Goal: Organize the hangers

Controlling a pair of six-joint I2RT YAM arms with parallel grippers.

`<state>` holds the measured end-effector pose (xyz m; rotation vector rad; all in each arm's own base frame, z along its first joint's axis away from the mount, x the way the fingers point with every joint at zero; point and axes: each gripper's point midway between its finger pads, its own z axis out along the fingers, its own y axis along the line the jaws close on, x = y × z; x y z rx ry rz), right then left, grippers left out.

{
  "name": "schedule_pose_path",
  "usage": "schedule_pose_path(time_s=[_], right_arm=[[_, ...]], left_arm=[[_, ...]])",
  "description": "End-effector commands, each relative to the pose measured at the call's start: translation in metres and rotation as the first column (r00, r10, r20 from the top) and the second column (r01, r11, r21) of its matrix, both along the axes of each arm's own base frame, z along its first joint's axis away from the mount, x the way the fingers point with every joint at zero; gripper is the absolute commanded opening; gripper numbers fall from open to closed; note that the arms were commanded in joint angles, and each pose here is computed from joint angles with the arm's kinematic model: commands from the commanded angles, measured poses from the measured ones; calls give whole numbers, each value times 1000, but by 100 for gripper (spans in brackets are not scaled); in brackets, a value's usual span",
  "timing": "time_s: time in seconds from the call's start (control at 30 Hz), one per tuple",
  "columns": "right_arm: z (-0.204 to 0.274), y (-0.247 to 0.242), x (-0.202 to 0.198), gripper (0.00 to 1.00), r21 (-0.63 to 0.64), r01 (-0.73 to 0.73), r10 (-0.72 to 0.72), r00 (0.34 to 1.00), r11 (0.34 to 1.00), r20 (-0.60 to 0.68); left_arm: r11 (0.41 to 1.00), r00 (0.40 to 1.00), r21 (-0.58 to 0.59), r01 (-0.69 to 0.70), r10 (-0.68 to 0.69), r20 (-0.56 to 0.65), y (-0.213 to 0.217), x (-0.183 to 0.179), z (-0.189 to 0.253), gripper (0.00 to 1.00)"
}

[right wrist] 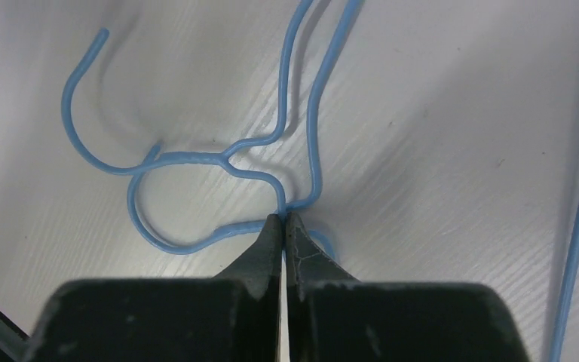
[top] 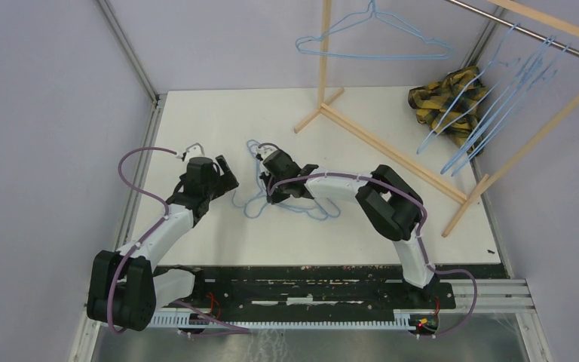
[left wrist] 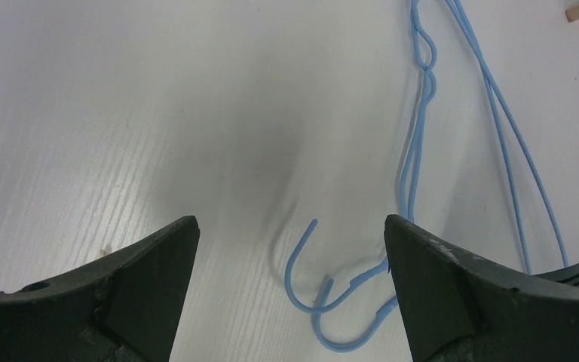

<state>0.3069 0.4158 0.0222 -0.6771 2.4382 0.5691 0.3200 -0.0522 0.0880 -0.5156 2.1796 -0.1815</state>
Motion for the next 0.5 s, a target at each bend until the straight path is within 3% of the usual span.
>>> schedule_pose_path(time_s=[0.0,0.47], right_arm=[[21,-16,7,1,22,70,-71,997,997,42],[125,-73,-10,1,131,98,-113,987,987,114]], left_arm=[[1000,998,-20,-16,18,65,-1,11,19,99],[999,996,-19,-26,28,81,1,11,24,99]])
